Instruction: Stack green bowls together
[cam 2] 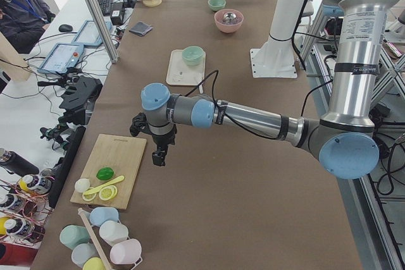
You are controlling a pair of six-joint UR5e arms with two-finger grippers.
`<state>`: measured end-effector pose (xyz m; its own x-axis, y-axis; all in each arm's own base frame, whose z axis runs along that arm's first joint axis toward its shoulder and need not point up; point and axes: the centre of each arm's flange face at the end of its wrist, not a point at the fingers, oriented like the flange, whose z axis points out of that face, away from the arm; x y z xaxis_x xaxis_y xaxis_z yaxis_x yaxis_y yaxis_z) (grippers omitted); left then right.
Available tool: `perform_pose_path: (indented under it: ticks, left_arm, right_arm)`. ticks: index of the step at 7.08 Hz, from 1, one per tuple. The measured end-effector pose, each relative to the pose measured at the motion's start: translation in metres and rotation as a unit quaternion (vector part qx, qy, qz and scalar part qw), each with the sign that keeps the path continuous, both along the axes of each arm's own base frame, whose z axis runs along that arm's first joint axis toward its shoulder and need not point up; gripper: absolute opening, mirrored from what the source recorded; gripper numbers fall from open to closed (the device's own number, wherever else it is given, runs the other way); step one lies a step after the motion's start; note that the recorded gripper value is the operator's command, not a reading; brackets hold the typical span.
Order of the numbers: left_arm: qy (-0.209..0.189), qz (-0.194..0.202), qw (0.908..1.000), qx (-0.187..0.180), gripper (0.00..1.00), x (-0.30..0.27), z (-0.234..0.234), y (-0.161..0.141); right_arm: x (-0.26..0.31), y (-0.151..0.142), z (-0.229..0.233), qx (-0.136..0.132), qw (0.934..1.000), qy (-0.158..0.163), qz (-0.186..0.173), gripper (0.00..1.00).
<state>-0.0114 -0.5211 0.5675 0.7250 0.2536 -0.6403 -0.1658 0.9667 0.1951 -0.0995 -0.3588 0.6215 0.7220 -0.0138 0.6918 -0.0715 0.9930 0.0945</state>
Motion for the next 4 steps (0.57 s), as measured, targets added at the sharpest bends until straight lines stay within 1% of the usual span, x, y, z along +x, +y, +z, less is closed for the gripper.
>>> perform_pose_path:
  ticks: [1, 2, 4]
  left_arm:
    - [0.0, -0.003, 1.0, 0.0, 0.98, -0.002, -0.001, 0.002]
    - [0.0, -0.004, 1.0, -0.002, 0.98, -0.003, -0.001, 0.002]
    - [0.0, -0.005, 1.0, -0.004, 0.98, -0.003, -0.001, 0.003]
  right_arm:
    - [-0.013, 0.002, 0.001, -0.008, 1.0, 0.002, -0.004, 0.78]
    - [-0.024, 0.004, 0.002, -0.01, 0.9999, 0.006, -0.009, 0.71]
    - [-0.037, 0.008, 0.006, -0.012, 0.9996, 0.012, -0.022, 0.62]
